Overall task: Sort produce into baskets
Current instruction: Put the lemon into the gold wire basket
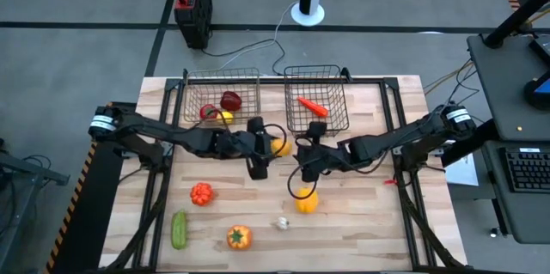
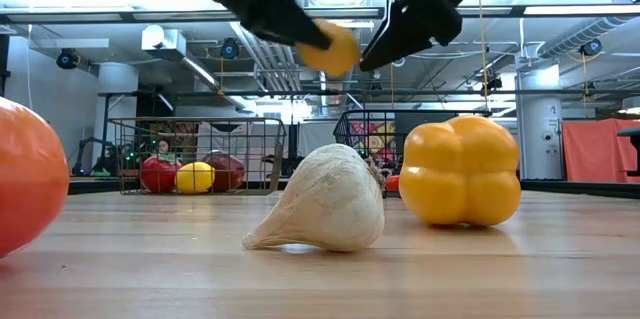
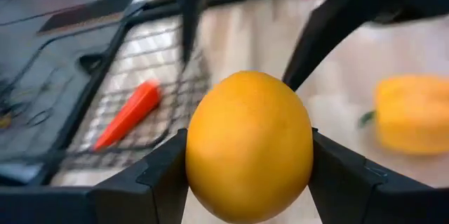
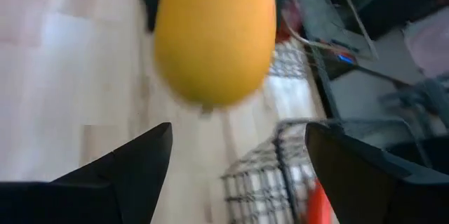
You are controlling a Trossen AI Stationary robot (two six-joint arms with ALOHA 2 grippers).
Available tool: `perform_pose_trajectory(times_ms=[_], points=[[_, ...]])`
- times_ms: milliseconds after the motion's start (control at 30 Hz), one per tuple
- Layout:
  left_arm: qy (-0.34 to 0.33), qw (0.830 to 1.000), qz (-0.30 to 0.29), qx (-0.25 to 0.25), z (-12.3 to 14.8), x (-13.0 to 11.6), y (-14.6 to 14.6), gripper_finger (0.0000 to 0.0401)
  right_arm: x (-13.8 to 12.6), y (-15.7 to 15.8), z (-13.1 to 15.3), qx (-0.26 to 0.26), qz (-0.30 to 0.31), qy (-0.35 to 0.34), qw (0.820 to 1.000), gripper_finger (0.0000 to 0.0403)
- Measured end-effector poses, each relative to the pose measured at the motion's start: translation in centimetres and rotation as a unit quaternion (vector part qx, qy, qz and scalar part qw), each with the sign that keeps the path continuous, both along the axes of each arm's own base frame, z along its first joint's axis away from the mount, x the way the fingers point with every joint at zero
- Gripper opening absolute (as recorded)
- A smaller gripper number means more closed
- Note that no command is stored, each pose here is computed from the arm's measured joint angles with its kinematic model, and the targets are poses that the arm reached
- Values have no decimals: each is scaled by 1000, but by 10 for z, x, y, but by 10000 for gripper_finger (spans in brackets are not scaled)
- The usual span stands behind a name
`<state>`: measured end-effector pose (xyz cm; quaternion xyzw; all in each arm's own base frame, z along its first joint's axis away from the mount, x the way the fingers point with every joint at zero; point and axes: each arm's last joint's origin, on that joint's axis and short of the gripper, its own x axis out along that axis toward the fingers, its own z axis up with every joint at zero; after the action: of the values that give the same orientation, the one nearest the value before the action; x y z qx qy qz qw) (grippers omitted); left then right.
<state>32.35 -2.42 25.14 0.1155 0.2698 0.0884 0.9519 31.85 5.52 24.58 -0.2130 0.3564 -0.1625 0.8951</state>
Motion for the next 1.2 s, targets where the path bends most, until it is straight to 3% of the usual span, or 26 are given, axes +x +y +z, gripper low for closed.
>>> perform_pose_trajectory(times_ms=[200,400,533,667,967,1200], points=[[78,992,93,34,10,-30,33,218,-3,-8,2,15,-36,-6,999,320],[130,970,206,14,21,-68,91,218,-2,-11,3,21,-43,-13,999,314],[184,941,280,-41,24,-96,131,218,-2,-11,3,23,-44,-15,999,309],[257,903,336,-82,30,-114,162,218,-1,-11,4,27,-40,-17,999,311],[378,845,353,-137,20,-130,220,218,-1,-11,4,35,-45,-26,998,308],[413,837,332,-133,4,-123,236,216,0,-9,4,47,-33,-23,998,309]])
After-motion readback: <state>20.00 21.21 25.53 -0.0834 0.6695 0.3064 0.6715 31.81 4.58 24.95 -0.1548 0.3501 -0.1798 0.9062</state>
